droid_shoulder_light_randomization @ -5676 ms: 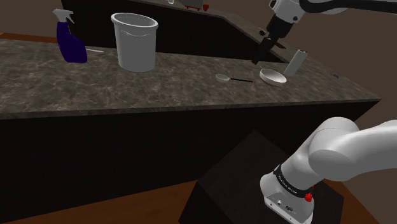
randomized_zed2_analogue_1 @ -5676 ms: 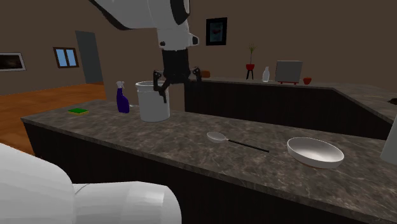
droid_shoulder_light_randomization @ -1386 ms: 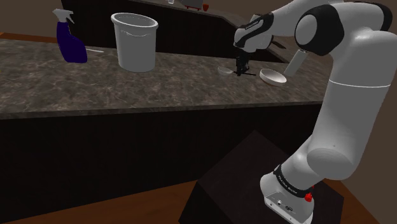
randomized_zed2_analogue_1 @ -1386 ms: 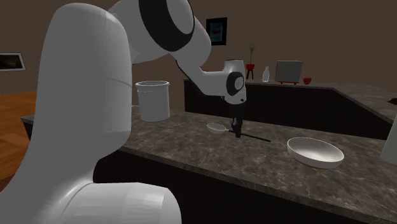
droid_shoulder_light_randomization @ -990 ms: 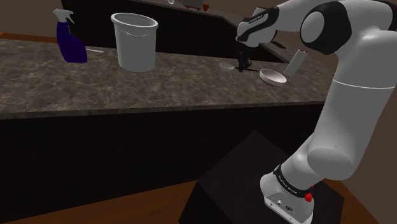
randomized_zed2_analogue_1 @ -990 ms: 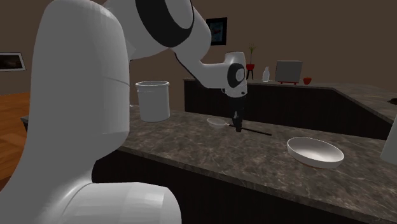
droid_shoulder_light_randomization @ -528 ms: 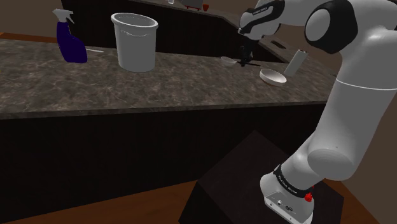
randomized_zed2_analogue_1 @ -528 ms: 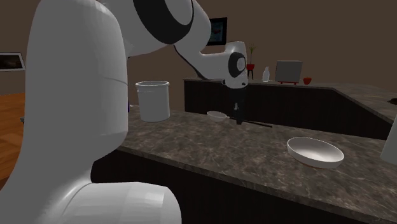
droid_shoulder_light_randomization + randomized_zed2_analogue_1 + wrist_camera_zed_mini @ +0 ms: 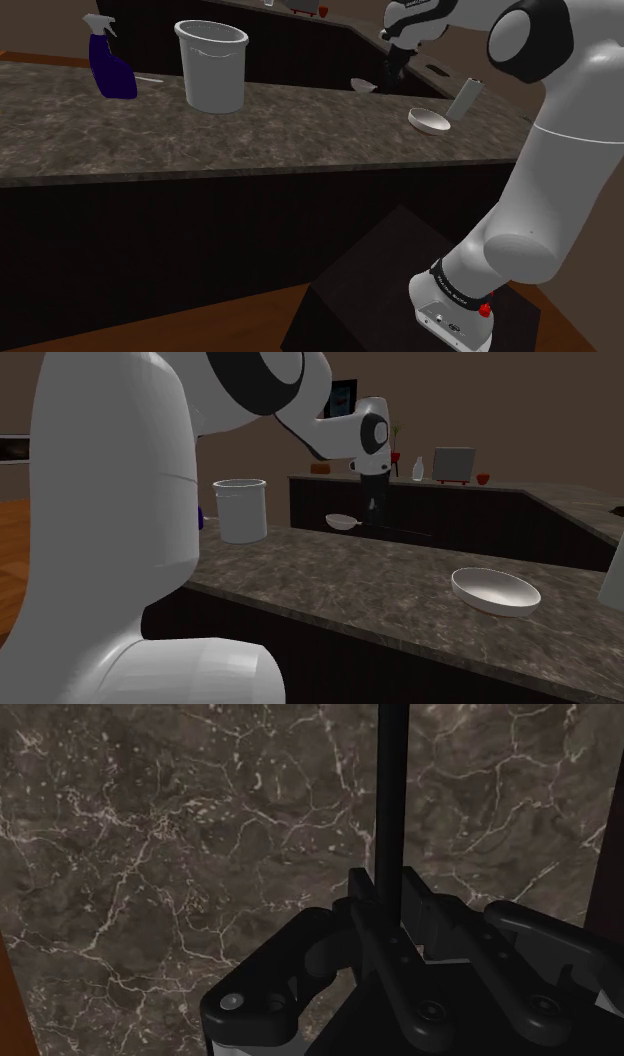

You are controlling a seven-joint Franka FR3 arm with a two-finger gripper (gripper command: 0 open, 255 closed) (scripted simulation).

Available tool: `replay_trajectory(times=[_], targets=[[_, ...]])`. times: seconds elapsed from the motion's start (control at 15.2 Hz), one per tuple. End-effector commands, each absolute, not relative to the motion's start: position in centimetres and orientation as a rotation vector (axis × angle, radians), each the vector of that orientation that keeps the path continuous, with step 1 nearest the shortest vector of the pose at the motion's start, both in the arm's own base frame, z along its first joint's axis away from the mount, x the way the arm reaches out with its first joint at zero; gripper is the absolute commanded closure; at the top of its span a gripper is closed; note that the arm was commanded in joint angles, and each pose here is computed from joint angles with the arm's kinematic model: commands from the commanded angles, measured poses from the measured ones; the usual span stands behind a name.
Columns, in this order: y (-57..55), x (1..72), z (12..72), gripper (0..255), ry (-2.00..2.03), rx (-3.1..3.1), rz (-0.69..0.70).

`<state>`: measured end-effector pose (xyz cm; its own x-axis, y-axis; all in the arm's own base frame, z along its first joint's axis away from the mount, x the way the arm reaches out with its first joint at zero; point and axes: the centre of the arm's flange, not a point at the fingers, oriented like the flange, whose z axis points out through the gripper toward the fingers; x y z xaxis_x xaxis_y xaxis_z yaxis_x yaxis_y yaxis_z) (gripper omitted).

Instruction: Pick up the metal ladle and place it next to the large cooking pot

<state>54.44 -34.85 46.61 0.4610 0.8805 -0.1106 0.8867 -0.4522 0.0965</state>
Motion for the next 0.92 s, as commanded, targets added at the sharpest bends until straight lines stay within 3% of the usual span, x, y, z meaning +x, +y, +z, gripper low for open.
replay_trajectory(times=[0.0, 0.86], targets=[[-34.9, 54.4, 47.6, 255, 1.561, 2.563, -0.067], [-34.9, 54.4, 54.5, 255, 1.561, 2.563, -0.067]])
